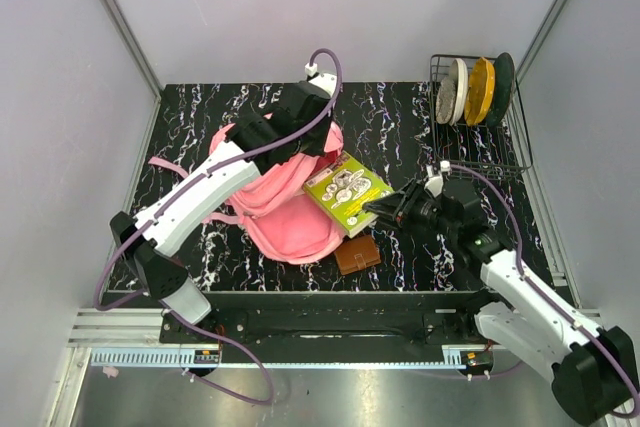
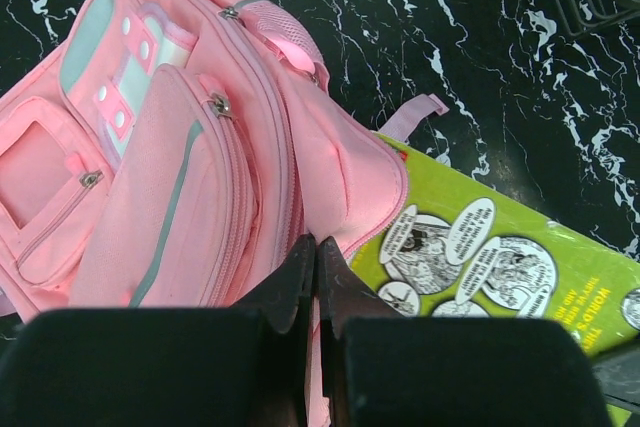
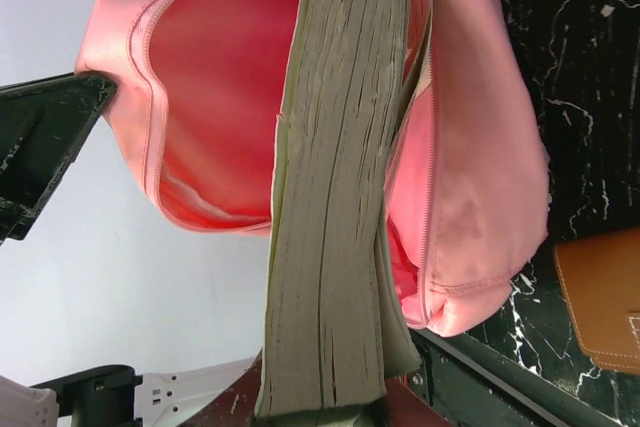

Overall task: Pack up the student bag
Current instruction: Place the book in the student bag.

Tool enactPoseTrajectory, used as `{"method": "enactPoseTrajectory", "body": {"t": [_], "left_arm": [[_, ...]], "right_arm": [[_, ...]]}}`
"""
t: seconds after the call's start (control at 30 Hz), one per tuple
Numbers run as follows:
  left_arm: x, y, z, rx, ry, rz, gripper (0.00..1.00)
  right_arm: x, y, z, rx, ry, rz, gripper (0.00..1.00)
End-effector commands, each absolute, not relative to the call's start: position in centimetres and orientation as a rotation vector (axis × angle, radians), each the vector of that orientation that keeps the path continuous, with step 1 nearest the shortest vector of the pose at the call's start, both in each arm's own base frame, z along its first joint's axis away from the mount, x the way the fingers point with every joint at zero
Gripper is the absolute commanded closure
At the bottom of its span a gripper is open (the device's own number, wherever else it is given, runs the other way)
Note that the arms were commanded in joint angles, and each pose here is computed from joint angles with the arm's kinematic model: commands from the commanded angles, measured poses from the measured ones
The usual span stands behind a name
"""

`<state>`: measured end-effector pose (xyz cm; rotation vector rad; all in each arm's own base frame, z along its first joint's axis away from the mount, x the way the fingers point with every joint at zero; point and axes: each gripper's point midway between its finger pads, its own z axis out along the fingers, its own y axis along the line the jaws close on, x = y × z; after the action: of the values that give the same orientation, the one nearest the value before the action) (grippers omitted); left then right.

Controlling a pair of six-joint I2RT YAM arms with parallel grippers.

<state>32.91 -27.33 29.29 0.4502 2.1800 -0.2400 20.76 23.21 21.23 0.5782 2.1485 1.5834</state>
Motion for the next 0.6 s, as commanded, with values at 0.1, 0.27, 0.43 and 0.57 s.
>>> {"method": "enactPoseTrajectory", "body": {"t": [0.1,0.27,0.43,0.57], "left_arm": [[34.3,-29.8,36.9,0.334,1.961,-0.401,1.0],[34.8,-30.1,37.1,0.317,1.961,-0.391,1.0],[34.5,-30.7,37.4,0.329,1.966,-0.411,1.0],[34.1,-31.1,37.8,0.33,1.959,-0.436,1.0]], "right_arm": [[21.9,26.0,27.1,0.383,1.968,1.767,1.0],[21.6,27.4,27.0,0.365,1.983,1.786,1.0],[22.7,27.5,27.5,0.422,1.925,1.75,1.0],[25.1,28.6,26.8,0.435,1.917,1.71,1.0]]}}
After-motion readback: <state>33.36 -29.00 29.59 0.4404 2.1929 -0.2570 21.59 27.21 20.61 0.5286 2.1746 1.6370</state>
